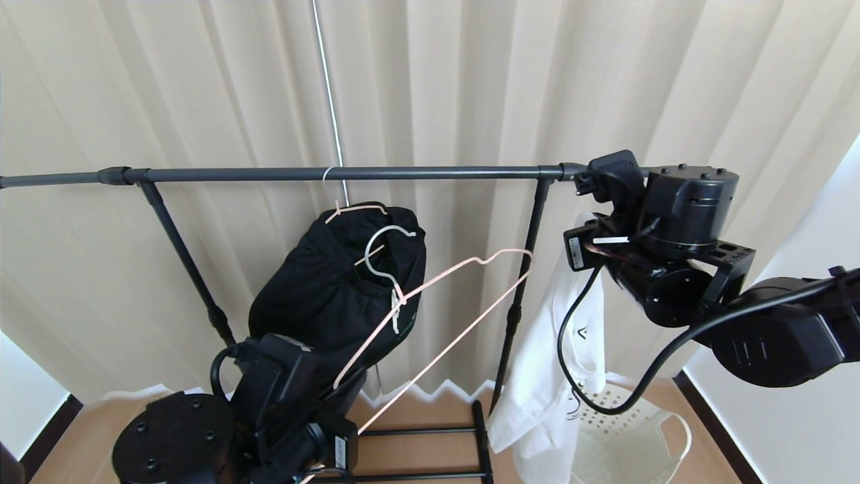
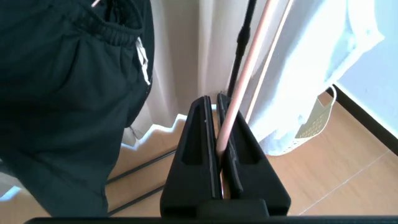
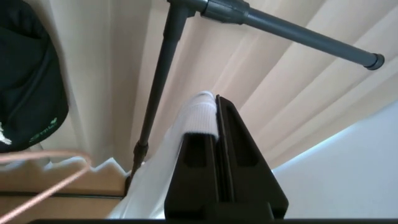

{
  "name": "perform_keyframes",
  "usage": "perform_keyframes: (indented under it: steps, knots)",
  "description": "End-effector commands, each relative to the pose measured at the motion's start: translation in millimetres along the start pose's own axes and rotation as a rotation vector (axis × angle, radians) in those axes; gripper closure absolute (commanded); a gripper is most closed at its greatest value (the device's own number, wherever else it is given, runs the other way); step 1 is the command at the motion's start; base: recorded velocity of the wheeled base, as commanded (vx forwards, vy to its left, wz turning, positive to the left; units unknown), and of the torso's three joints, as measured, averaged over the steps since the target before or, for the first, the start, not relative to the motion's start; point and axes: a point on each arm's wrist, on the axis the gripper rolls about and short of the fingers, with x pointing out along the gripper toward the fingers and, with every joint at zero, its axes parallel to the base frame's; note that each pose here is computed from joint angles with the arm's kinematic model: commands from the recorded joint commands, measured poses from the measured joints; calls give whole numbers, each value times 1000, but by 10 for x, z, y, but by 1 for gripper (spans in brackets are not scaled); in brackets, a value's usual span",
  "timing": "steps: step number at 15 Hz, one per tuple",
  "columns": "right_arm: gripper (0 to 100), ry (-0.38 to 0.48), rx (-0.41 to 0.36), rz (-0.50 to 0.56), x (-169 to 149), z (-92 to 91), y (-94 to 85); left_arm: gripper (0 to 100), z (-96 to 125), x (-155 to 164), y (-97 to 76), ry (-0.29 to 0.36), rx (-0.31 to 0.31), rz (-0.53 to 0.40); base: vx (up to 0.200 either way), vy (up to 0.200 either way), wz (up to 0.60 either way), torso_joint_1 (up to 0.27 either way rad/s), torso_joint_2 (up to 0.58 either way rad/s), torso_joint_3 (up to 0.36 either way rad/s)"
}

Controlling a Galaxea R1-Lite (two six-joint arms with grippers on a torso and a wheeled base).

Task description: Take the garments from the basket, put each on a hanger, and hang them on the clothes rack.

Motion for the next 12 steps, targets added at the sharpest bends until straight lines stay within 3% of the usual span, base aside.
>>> perform_keyframes:
  steps: [1, 5, 12]
  knots:
    - [100, 9, -8, 0, 77, -78, 74, 100, -42, -13, -29, 12, 8, -14, 0, 0, 0, 0, 0, 0]
    - [100, -2, 0, -16, 103, -86, 85, 100, -90, -20, -47, 32, 14, -25, 0, 0, 0, 0, 0, 0]
    - [100, 2, -3, -15, 99, -100, 118, 100, -94, -65, -103, 11, 4, -58, 0, 0, 0, 0, 0, 0]
